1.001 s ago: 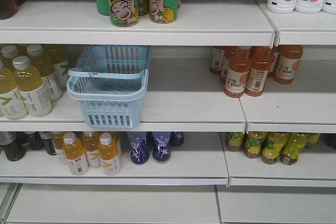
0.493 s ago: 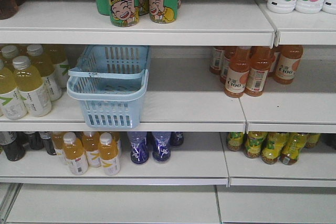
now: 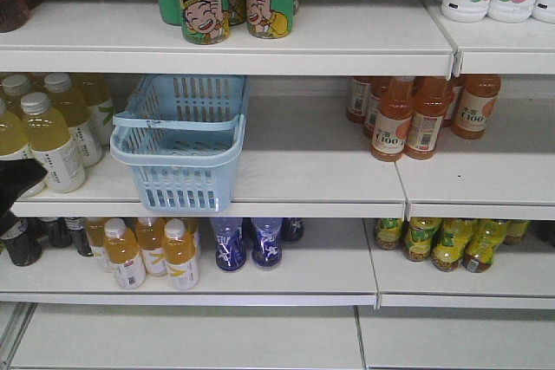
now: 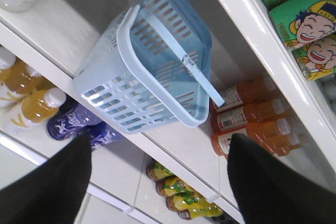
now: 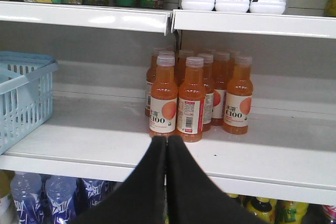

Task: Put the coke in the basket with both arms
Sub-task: 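Reach the left gripper to the basket handle and grasp it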

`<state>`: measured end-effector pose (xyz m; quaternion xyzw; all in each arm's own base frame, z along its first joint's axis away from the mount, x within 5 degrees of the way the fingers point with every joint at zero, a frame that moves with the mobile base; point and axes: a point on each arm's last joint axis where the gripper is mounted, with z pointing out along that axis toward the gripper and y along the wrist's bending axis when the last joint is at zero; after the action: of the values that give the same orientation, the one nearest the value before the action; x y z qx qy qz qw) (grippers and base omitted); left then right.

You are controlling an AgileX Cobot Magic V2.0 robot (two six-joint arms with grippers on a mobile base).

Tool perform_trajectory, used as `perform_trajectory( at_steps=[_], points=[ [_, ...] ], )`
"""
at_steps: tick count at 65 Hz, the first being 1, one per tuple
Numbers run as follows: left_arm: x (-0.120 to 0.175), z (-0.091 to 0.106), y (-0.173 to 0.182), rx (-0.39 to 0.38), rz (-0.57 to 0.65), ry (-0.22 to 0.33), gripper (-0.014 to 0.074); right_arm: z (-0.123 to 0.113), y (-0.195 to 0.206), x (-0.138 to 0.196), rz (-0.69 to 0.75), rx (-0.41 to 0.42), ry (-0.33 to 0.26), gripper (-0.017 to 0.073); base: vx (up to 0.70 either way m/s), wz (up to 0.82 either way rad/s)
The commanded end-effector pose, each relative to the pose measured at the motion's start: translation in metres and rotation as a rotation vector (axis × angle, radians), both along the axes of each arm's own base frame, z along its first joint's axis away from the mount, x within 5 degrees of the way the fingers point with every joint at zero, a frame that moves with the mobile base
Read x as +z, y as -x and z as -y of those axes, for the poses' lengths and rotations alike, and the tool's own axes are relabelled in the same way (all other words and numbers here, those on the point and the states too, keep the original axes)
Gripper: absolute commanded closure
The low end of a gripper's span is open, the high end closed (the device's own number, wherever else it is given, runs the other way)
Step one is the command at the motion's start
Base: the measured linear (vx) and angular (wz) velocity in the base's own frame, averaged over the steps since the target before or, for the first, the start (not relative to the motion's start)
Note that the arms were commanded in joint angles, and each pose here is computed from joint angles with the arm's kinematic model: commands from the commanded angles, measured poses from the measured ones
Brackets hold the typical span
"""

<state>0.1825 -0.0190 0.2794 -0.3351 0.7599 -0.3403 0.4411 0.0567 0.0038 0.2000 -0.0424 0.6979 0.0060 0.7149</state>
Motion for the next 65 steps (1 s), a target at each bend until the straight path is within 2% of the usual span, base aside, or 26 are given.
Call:
perform_trajectory(
  at_steps=[1,11,20,40,51,65],
  points=[
    [0.015,0.006,-0.023,-0.023,0.010,0.094,0.0071,0.000,0.001,0.004,0.085,0.003,0.006,0.0569,0.00,0.00],
    [0.015,0.016,-0.060,-0.095,-0.038,0.239,0.0071,0.000,0.001,0.004,0.085,0.003,0.006,0.0569,0.00,0.00],
    [0.013,0.025,-0.090,-0.169,-0.032,0.368,0.0071,0.000,0.001,0.004,0.085,0.003,0.006,0.0569,0.00,0.00],
    [0.006,0.039,-0.145,-0.255,-0.065,0.396,0.0071,0.000,0.001,0.005,0.086,0.003,0.006,0.0569,0.00,0.00],
    [0.000,0.048,-0.166,-0.264,-0.081,0.389,0.0071,0.000,0.001,0.005,0.086,0.003,0.006,0.0569,0.00,0.00],
    [-0.006,0.051,-0.194,-0.264,-0.088,0.409,0.0071,0.000,0.001,0.005,0.086,0.003,0.006,0.0569,0.00,0.00]
  ],
)
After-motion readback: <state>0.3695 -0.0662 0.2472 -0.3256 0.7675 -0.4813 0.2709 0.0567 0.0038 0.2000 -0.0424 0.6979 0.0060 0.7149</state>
